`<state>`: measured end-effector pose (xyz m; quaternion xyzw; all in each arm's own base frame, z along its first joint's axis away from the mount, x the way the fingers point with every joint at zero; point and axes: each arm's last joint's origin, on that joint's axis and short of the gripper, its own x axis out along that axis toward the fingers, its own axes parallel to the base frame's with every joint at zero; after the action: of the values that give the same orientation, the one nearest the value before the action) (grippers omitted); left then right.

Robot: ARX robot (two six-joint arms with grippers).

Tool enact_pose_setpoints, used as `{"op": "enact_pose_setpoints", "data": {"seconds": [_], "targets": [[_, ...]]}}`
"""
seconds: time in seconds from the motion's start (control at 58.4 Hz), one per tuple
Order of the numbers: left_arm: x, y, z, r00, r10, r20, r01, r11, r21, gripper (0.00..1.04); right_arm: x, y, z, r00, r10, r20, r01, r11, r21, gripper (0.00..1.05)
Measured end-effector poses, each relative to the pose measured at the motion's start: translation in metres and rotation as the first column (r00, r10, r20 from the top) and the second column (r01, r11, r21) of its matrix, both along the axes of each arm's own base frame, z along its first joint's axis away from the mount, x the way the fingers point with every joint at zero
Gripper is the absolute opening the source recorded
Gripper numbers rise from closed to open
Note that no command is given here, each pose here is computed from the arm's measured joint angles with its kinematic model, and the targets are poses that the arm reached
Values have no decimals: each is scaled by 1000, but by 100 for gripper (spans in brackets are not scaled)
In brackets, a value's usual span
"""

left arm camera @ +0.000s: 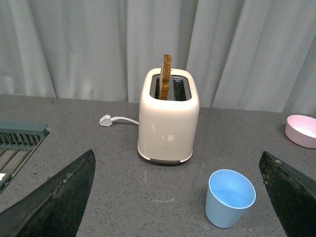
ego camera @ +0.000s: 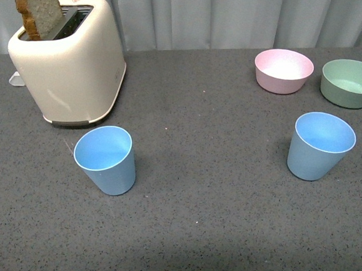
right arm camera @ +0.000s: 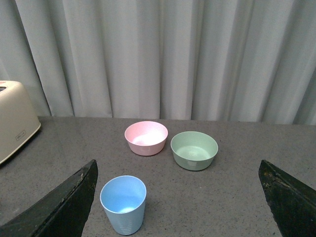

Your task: Stack blue cups with both arms

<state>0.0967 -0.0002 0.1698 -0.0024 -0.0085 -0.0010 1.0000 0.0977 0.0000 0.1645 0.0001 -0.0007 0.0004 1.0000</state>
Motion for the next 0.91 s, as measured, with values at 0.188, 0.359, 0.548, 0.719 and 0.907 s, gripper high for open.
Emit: {"op": "enact_pose_setpoints", "data": {"seconds": [0.188,0.359,0.548,0.719,0.907], "targets": [[0,0,0,1000,0,0,0,1000,0,98,0,0,0,1000,0,0,0,1000,0,95],[0,0,0,1000,0,0,0,1000,0,98,0,0,0,1000,0,0,0,1000,0,95],[0,0,0,1000,0,0,0,1000,0,98,0,0,0,1000,0,0,0,1000,0,95],[0,0,0,1000,2,-1,-2,1000,0,98,0,0,0,1000,0,0,0,1000,0,95],[15,3,-11,908,312,-281,-347,934,-82,98,0,0,0,1000,0,0,0,1000,0,95]]}}
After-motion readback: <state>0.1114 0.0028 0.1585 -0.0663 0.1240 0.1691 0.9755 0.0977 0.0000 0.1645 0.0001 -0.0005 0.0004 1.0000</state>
